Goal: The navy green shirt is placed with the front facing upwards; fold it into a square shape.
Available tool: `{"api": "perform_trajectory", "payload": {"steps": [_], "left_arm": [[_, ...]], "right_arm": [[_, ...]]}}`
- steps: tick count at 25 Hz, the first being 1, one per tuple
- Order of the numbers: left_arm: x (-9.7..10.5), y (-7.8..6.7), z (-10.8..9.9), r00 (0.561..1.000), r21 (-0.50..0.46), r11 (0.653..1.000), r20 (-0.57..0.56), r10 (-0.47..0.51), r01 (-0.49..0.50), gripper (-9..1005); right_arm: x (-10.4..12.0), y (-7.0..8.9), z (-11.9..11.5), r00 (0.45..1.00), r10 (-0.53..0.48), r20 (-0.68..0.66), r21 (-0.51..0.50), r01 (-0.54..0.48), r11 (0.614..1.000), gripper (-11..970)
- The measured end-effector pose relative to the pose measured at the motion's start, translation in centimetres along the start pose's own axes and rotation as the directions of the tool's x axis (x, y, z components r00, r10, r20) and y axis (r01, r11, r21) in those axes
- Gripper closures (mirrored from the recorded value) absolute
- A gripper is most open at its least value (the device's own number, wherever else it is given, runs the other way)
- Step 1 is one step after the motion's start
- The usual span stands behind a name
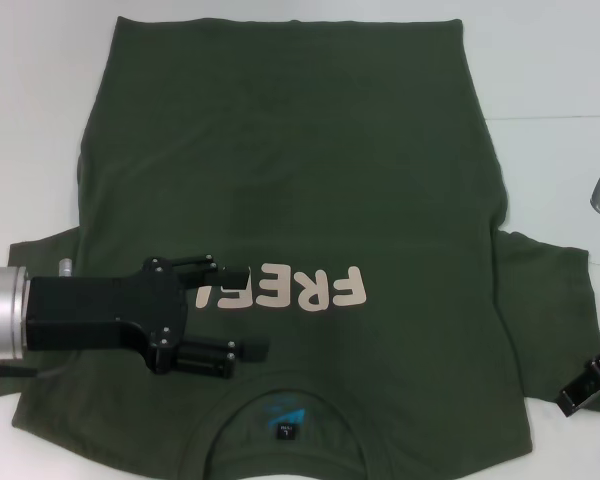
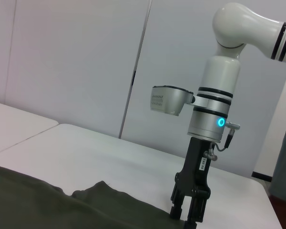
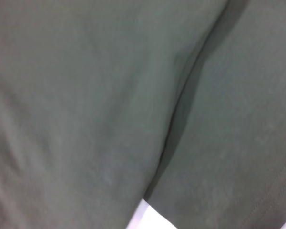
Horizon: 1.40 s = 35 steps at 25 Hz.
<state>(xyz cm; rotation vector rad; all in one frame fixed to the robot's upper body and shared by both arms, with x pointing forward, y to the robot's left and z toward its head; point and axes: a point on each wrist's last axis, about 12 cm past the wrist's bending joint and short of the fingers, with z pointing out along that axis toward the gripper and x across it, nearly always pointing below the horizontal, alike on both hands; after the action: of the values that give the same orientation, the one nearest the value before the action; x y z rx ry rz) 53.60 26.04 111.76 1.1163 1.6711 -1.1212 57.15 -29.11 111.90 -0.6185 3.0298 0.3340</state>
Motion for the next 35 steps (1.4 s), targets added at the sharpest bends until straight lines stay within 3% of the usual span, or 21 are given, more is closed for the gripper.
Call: {"api": "perform_trajectory", "payload": {"steps": [24,35], "left_arm": [[0.01,0.01,0.01,1.0,-0.001,1.0,0.0,0.0,0.0,61],[0.0,0.02,0.0,1.0,-0.002,1.0,0.001,0.0,0.0,61]], "right_arm": [[-0.43,0.45,0.14,1.0,-0.01,0.013,-0.007,0.01,1.0,201],[-0.2,-0.18,-0.37,1.0,0.003,0.009,0.013,-0.003,1.0,202]]}}
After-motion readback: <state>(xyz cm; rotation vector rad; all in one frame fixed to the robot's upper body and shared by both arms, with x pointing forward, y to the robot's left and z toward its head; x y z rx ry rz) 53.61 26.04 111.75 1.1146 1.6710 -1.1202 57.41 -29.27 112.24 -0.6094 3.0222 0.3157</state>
